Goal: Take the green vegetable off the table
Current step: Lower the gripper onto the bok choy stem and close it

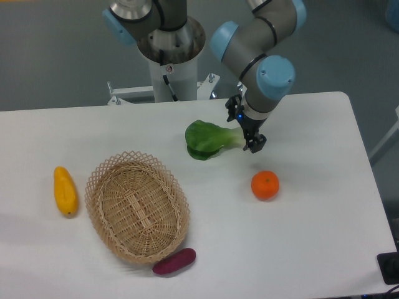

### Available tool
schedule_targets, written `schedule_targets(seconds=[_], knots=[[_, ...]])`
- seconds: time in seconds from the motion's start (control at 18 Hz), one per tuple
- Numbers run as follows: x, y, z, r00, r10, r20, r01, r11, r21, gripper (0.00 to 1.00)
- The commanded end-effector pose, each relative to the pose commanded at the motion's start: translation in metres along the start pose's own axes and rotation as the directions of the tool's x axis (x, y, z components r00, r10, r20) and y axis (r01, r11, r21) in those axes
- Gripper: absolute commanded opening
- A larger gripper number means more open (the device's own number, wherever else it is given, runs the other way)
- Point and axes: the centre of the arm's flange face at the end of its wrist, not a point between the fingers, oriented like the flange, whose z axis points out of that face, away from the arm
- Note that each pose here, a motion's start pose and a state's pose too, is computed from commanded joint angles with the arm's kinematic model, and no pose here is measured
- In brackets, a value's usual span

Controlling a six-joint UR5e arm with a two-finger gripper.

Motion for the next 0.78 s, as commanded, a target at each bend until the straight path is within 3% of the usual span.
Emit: schedule_targets(seconds=[0.22,0.78], knots=[[0.003,-0.002,0.01,1.0,0.002,0.022,-0.002,1.0,-0.006,1.0],[0.011,-0.005,0.027,1.0,0.0,-0.014,0.0,1.0,0.001,1.0]])
